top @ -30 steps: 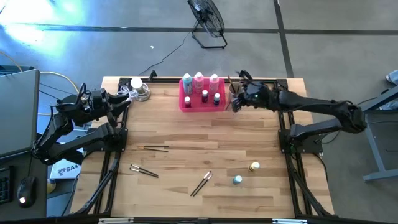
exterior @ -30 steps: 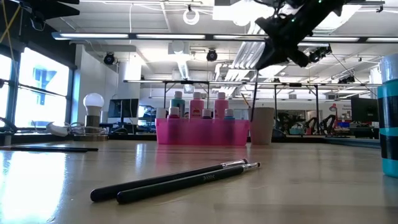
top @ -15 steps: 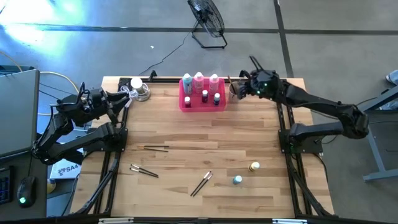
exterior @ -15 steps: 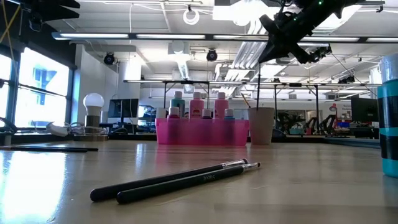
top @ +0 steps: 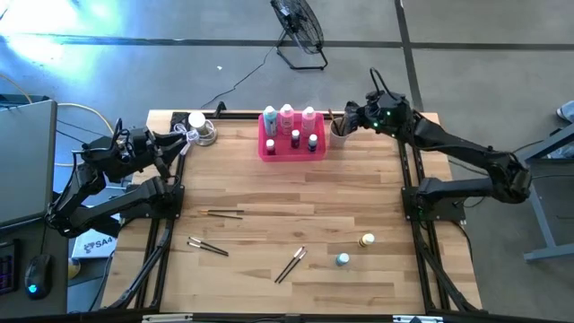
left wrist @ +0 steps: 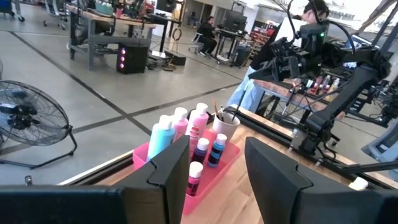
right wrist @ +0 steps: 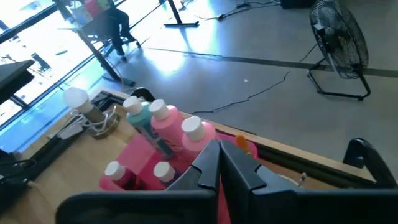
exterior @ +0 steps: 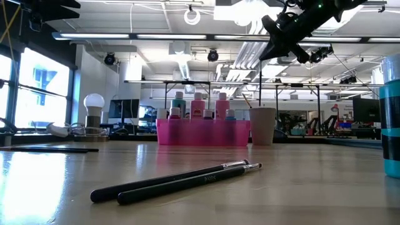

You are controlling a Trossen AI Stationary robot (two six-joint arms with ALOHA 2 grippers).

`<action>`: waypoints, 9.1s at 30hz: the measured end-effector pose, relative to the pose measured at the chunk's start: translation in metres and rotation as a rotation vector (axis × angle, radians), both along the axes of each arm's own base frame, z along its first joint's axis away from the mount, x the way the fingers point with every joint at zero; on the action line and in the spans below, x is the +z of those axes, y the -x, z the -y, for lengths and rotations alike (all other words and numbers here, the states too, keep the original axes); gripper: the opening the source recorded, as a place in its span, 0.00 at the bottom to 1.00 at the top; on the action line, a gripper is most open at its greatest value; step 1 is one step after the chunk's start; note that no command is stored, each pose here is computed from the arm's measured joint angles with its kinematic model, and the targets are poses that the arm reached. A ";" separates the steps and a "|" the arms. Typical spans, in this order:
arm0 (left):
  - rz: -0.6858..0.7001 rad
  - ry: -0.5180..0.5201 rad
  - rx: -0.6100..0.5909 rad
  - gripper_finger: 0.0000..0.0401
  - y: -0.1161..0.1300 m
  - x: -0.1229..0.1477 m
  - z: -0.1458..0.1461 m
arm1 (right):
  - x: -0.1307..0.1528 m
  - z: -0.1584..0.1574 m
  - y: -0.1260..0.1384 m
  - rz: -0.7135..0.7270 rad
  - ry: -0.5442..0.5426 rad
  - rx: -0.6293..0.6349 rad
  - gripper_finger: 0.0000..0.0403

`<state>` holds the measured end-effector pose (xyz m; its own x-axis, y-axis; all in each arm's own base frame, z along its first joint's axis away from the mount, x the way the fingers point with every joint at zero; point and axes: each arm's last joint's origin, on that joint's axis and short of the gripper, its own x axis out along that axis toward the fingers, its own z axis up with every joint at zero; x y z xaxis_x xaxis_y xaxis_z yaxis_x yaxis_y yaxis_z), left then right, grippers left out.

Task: Pick & Place Paint Supplies
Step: Put the silver paintbrush into the white cup, then put the orange paintbrush into the white cup

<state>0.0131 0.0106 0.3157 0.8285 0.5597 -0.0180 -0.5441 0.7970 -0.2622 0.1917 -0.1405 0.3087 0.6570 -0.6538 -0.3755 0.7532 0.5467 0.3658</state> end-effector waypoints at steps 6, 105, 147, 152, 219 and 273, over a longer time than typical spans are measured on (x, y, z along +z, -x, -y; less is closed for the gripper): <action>-0.001 0.000 0.007 0.38 0.000 0.000 0.000 | -0.005 0.006 0.007 -0.047 -0.031 -0.035 0.01; 0.089 0.230 -0.441 0.38 -0.005 0.000 0.012 | 0.041 -0.052 -0.065 0.634 0.107 0.826 0.01; -0.439 0.630 -0.446 0.01 -0.026 -0.021 0.004 | 0.029 -0.077 -0.076 0.567 -0.002 0.670 0.01; -0.462 0.573 -0.392 0.01 -0.026 -0.021 0.002 | 0.026 -0.083 -0.078 0.537 -0.009 0.642 0.01; -1.277 0.440 -0.384 0.00 -0.119 -0.060 0.038 | 0.013 -0.045 -0.067 0.384 0.010 0.630 0.01; -1.054 0.850 -0.072 0.00 -0.134 -0.153 0.043 | 0.007 -0.046 -0.067 0.319 -0.003 0.635 0.01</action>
